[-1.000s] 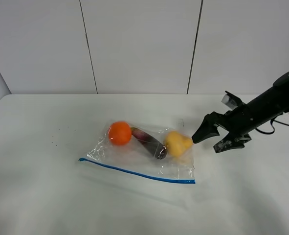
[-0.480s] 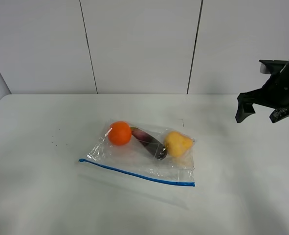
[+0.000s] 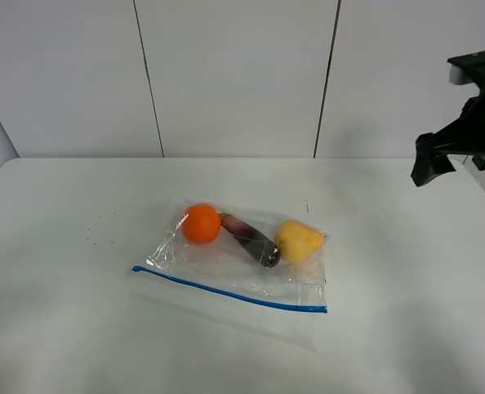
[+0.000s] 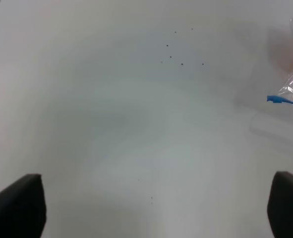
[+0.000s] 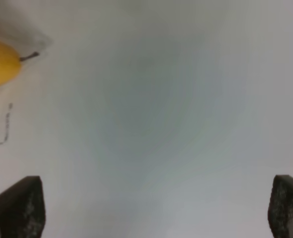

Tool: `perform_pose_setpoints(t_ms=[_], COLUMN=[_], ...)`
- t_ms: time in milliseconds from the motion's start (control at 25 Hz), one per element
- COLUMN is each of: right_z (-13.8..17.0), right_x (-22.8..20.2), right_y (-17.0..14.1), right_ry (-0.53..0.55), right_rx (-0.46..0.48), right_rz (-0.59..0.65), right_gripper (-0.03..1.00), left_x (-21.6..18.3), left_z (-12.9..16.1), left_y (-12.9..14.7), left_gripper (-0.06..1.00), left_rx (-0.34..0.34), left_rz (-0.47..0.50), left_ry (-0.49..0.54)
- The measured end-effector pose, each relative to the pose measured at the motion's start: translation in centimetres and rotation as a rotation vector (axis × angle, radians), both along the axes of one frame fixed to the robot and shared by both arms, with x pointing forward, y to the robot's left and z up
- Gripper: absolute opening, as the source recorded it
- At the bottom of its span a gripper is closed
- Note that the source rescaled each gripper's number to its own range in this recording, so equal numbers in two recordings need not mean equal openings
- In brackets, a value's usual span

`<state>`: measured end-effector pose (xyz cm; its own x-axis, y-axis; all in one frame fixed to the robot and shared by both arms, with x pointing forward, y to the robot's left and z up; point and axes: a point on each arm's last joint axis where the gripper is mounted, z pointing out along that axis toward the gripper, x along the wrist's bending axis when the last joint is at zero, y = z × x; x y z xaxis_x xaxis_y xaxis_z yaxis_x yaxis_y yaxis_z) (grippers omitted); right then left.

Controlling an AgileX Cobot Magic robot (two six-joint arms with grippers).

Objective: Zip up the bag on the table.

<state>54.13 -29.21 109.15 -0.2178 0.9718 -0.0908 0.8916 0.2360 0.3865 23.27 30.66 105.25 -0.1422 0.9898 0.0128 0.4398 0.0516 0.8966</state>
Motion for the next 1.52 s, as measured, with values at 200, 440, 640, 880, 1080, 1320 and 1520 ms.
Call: perform_pose_setpoints(t_ms=[200, 440, 640, 880, 1080, 1320, 1520], right_z=[5.2, 10.0, 10.6, 9.3, 7.1, 4.8, 2.8], right_x=[-3.9, -9.7, -15.3, -21.2, -24.5, -27.3, -28.3], right_y=[-0.2, -0.3, -0.4, -0.5, -0.5, -0.4, -0.2], right_ry=[-0.192, -0.415, -0.540, -0.715, -0.765, -0.818, -0.816], right_rx=[-0.006, 0.014, 0.021, 0.082, 0.103, 0.136, 0.169], right_rz=[-0.004, -0.025, -0.027, -0.069, -0.076, -0.075, -0.077], right_gripper=[1.00, 1.00, 1.00, 1.00, 1.00, 1.00, 1.00], left_x=[0.0, 0.0, 0.0, 0.0, 0.0, 0.0, 0.0], left_z=[0.0, 0.0, 0.0, 0.0, 0.0, 0.0, 0.0], left_y=[0.0, 0.0, 0.0, 0.0, 0.0, 0.0, 0.0], left_gripper=[1.00, 1.00, 1.00, 1.00, 1.00, 1.00, 1.00], left_rx=[0.001, 0.001, 0.001, 0.001, 0.001, 0.001, 0.001], left_rz=[0.001, 0.001, 0.001, 0.001, 0.001, 0.001, 0.001], left_ry=[0.000, 0.000, 0.000, 0.000, 0.000, 0.000, 0.000])
